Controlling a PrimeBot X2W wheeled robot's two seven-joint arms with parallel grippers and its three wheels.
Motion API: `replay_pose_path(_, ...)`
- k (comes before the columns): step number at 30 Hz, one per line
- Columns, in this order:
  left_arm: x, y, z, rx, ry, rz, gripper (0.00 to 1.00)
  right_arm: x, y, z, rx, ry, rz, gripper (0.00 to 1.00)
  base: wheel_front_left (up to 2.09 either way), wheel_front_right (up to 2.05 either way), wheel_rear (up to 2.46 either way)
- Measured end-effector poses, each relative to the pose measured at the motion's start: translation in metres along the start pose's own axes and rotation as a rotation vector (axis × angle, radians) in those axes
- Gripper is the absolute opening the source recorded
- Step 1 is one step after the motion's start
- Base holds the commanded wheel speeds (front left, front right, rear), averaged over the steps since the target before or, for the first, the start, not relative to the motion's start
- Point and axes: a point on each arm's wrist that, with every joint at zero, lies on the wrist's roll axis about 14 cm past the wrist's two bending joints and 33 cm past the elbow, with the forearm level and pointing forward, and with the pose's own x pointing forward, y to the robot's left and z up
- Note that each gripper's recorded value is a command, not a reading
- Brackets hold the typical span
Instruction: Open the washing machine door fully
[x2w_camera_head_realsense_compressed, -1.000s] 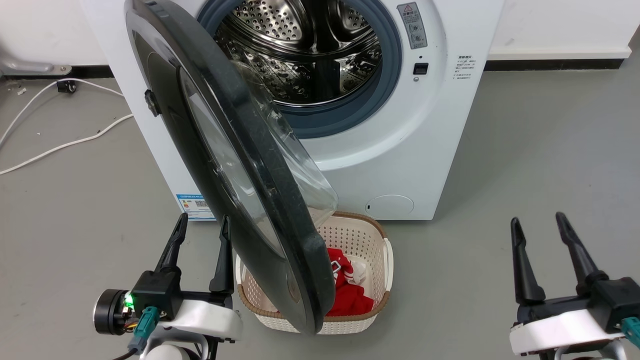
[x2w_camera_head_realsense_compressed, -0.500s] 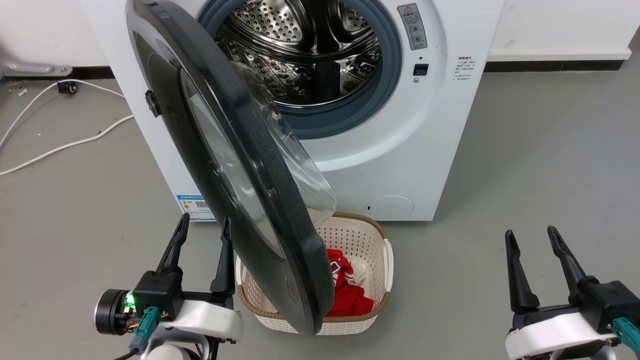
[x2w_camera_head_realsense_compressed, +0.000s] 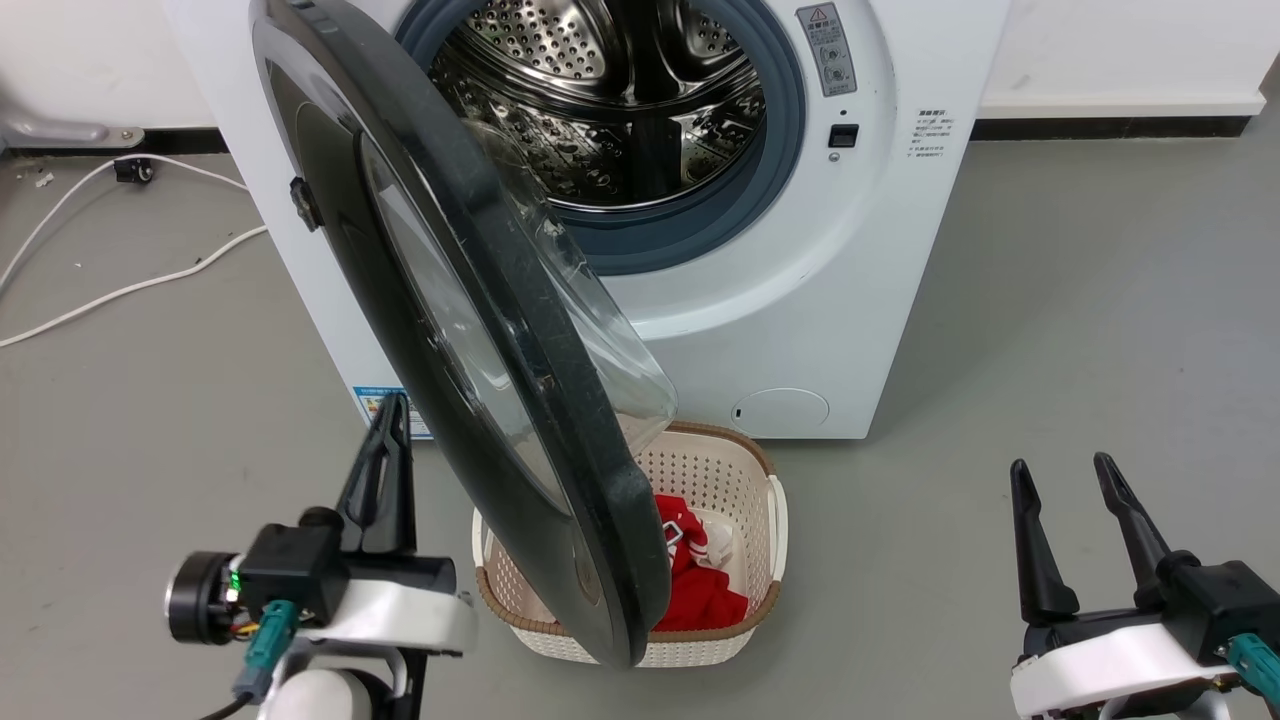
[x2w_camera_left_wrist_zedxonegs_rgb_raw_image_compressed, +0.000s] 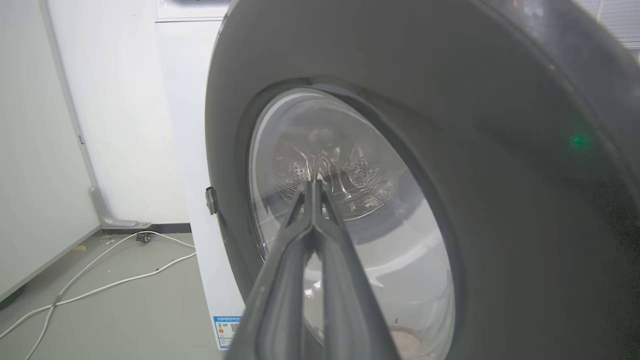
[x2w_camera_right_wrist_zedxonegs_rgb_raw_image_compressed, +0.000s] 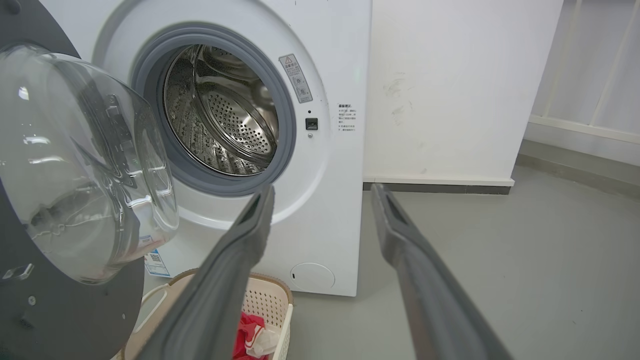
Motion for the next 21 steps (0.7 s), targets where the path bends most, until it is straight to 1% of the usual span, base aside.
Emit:
replay_pose_path(4,0.007,0.004,0.03,0.011,-0.096,0.013,0.0,0.001,0.0,0.001,0.003,-0.003,-0.001,1.0,0.0,0.0,0.0)
replay_pose_path(12,0.011,-0.001,0.126,0.042,-0.398,0.006,0.0,0.001,0.0,-0.001,0.013,0.001,0.0,1.0,0.0,0.0,0.0)
replay_pose_path(16,0.004,-0.019,0.173,0.053,-0.553,-0.044,0.0,0.001,0.001,-0.001,0.017,0.002,-0.001,1.0,0.0,0.0,0.0)
replay_pose_path(19,-0.003,-0.04,0.194,0.04,-0.625,-0.12,0.0,0.0,0.0,-0.002,0.019,0.006,-0.003,1.0,0.0,0.0,0.0)
replay_pose_path(21,-0.007,-0.059,0.198,0.023,-0.642,-0.189,0.0,0.0,-0.001,-0.003,0.02,0.009,-0.005,1.0,0.0,0.0,0.0)
